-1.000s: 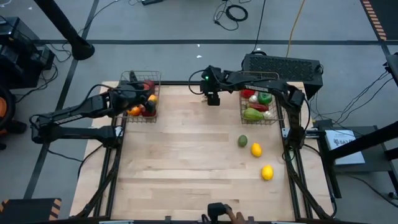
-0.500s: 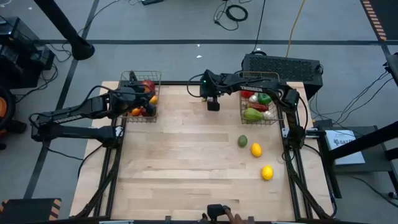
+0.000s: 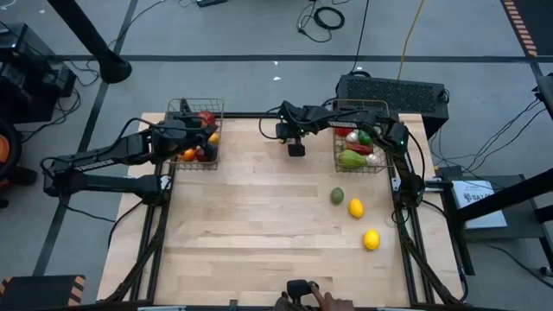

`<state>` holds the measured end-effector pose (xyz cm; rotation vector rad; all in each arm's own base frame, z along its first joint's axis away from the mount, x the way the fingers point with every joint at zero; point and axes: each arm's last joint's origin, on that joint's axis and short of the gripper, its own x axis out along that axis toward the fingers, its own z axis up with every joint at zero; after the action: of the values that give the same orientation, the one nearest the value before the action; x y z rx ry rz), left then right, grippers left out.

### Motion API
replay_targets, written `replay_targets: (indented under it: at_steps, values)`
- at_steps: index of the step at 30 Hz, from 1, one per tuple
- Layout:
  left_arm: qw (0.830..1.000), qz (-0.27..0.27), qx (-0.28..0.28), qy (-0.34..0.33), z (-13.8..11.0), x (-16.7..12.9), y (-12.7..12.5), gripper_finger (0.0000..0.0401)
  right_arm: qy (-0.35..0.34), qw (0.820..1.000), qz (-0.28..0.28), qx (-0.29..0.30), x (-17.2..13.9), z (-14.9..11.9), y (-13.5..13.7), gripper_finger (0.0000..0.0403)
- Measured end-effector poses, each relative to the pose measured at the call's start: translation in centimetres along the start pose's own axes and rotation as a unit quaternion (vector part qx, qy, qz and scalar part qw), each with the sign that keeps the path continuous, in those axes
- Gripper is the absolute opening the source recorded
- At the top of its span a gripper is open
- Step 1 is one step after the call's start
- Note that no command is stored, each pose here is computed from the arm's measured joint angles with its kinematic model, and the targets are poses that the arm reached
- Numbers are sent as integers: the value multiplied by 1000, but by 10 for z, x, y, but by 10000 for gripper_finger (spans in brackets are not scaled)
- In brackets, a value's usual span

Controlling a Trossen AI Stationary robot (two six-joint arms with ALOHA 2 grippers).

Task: Sort produce into baskets
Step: Put the garlic into the right wire basket

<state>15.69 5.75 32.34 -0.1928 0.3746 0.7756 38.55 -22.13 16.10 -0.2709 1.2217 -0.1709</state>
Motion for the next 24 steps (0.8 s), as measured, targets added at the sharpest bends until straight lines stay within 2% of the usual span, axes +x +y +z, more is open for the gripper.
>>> replay_targets:
  at_steps: [11, 24]
  values:
    - [1000, -5, 2, 2, 0, 0, 0, 6, -12, 1000, -8, -18, 3, 2, -2, 321]
    - [1000, -13, 2, 4, 0, 0, -1, 6, 5, 1000, 1, 0, 12, -1, 2, 278]
